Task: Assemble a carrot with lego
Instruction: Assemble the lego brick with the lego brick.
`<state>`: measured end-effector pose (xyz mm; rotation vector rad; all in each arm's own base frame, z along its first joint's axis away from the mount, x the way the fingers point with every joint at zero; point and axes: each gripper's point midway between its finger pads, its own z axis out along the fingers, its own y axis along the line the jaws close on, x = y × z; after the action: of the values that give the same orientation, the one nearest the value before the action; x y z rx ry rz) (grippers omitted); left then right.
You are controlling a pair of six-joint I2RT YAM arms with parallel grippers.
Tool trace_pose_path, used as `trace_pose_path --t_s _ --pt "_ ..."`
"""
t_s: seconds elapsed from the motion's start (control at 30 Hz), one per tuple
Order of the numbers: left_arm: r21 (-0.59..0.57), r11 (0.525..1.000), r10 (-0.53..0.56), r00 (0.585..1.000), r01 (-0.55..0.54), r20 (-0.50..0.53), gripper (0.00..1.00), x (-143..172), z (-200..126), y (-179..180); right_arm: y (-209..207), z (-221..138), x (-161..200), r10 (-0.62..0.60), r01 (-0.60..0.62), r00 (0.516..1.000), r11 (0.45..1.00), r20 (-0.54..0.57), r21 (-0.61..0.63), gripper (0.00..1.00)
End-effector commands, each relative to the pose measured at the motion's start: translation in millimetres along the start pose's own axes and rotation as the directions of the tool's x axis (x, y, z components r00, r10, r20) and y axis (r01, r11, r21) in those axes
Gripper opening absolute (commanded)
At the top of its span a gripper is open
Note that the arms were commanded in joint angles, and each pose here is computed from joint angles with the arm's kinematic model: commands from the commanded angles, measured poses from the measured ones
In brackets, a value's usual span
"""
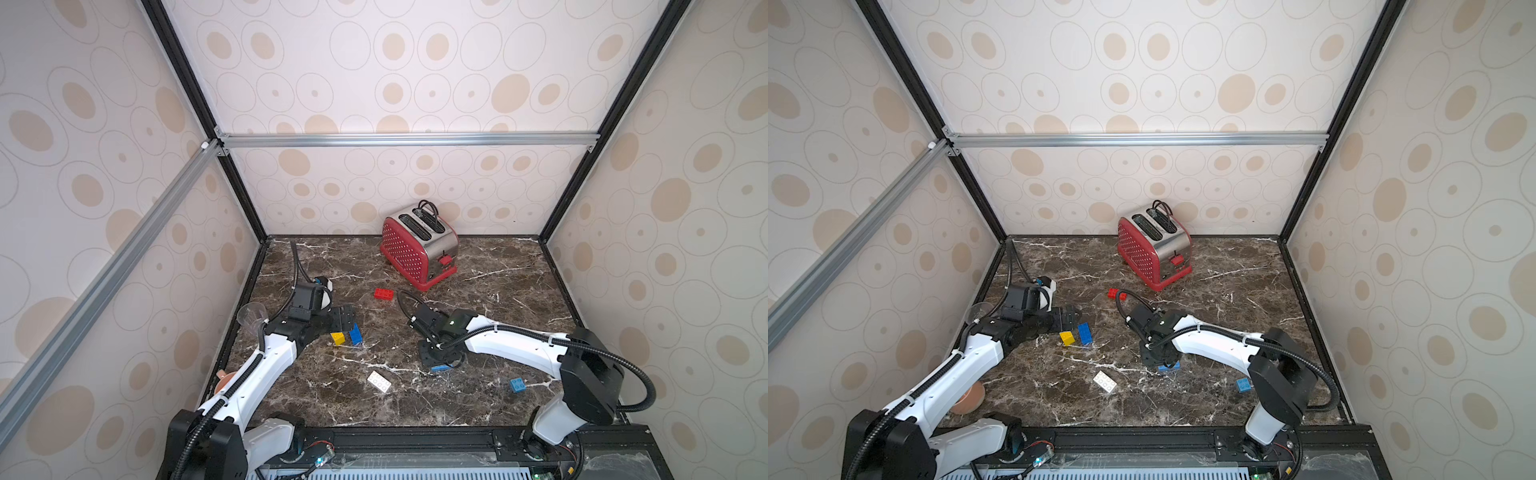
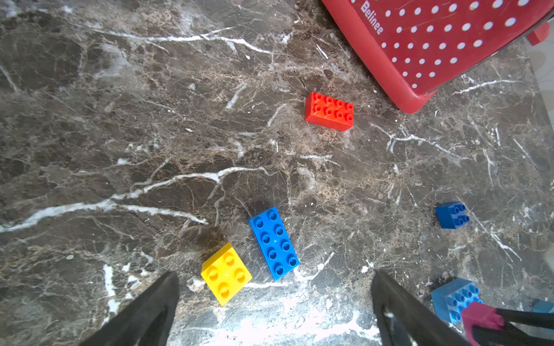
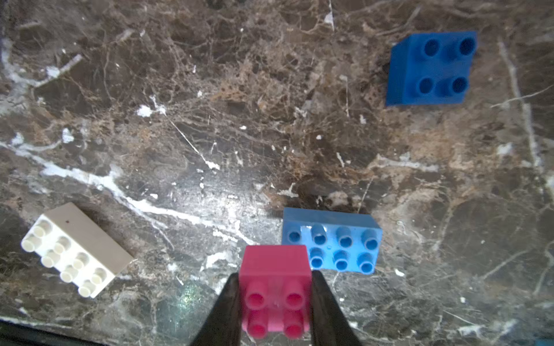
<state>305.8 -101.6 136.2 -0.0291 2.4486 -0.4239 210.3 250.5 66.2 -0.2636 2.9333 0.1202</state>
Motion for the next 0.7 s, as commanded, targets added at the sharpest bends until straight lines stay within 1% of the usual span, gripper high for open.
trace_pose_path --t_s 0.0,0.13,0.43,0.67 --pt "0.017 1.0 0.002 1.0 -0.002 -0.008 0.99 2 -4 -4 -5 3 0 0.014 -0.013 1.0 0.998 -0.011 0.064 0.2" --pt "0.015 1.0 0.004 1.0 -0.003 -0.011 0.99 2 -3 -4 -6 9 3 0.008 -0.005 1.0 0.996 -0.026 0.09 0.2" --pt "0.015 1.0 0.007 1.0 -0.007 -0.016 0.99 1 0 -4 -3 21 9 0.011 -0.006 0.998 0.997 -0.056 0.08 0.2" --pt "0.012 1.0 0.004 1.0 -0.004 -0.021 0.99 1 3 -4 -10 28 17 0.021 -0.012 0.997 0.994 -0.078 0.107 0.2"
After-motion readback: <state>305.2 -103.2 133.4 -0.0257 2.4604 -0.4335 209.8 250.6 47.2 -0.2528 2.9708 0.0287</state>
